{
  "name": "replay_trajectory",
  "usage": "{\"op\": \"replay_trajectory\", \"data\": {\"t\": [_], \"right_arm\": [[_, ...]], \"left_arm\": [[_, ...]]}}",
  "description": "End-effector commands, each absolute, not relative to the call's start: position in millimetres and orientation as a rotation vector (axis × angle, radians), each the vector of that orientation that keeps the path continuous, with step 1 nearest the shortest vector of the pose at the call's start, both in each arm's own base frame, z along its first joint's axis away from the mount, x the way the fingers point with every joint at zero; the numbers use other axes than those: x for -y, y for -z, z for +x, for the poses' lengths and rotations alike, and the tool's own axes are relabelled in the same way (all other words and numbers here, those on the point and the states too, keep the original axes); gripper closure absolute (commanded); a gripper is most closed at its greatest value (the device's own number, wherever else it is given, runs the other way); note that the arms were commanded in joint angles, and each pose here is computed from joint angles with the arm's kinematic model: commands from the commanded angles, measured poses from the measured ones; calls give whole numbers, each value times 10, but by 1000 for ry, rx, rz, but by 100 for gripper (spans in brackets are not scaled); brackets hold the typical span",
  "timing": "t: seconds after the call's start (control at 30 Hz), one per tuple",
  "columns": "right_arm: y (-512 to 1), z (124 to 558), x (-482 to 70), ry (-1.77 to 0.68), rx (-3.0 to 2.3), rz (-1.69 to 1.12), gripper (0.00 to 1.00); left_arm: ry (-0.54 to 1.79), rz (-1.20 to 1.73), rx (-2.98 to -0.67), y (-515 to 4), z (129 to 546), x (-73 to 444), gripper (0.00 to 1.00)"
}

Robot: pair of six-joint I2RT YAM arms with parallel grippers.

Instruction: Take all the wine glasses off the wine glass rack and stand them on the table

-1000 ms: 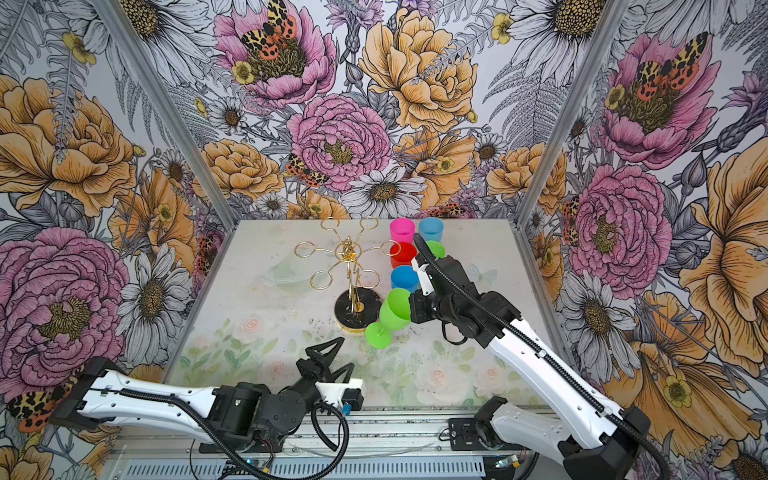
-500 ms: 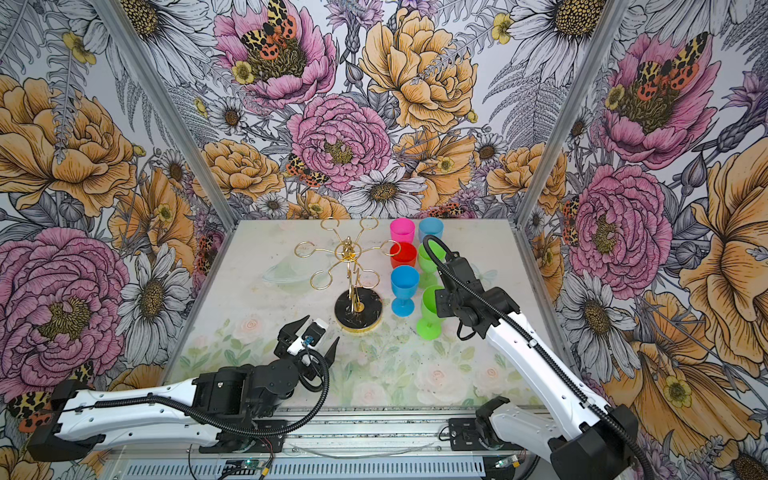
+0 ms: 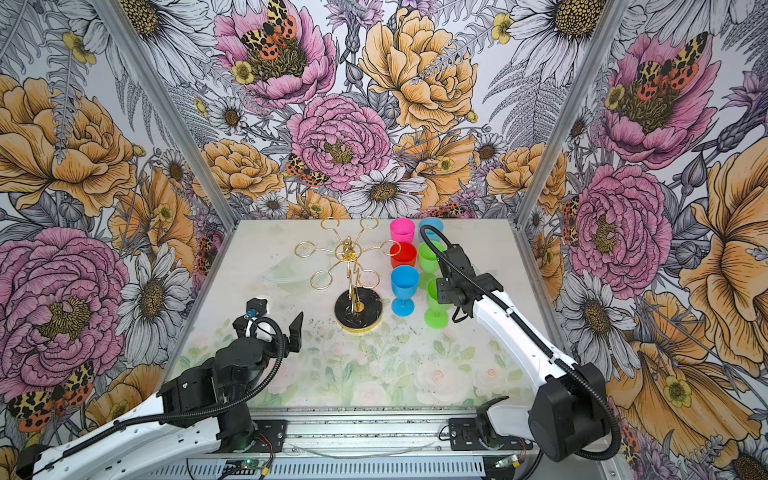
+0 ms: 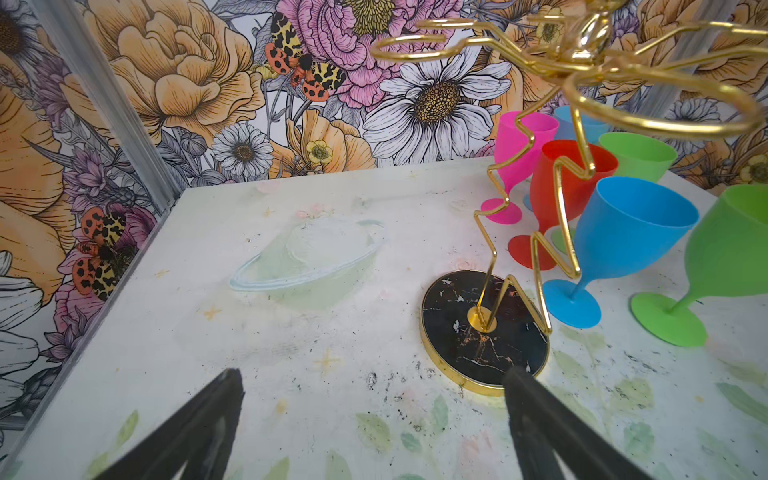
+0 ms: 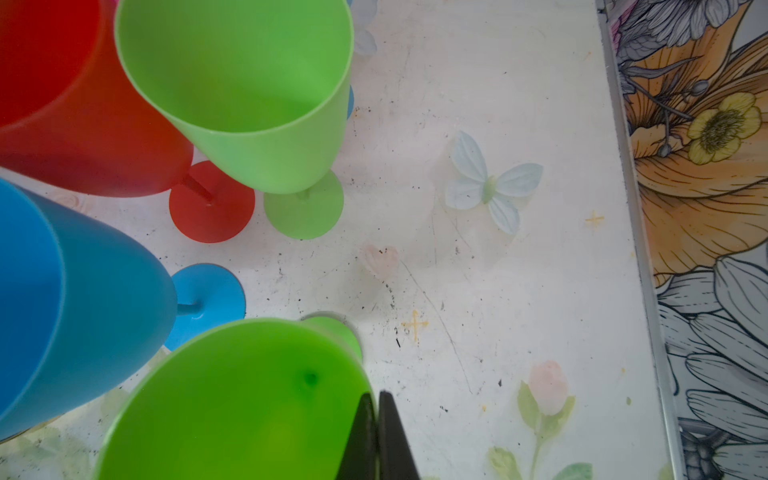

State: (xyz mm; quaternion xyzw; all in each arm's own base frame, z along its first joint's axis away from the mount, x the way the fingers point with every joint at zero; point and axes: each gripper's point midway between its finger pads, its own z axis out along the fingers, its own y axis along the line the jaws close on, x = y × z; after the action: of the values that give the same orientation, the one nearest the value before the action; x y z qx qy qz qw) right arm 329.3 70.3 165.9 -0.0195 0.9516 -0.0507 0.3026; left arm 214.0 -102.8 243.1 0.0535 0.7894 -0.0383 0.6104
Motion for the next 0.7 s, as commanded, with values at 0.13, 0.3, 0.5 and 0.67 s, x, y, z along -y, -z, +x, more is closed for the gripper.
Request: {"op": "replay_trajectory", "data": {"t": [0.13, 0.3, 0.5, 0.67], "right_arm": [[-1896, 3618, -827, 83, -2435, -66, 100], [-1874, 3716, -866, 74, -2440, -75, 100], [-1769, 3783, -897, 55, -2469, -81, 100], [-1743, 3784, -872, 61, -2475, -74, 100]], "left_arm": [[111, 67, -1876, -2264, 2228, 968, 1], [94, 41, -1899, -2203, 2317, 932, 1], [105, 14, -1902, -2172, 2365, 894, 1], [116, 4, -1901, -2160, 2379, 885, 1]]}}
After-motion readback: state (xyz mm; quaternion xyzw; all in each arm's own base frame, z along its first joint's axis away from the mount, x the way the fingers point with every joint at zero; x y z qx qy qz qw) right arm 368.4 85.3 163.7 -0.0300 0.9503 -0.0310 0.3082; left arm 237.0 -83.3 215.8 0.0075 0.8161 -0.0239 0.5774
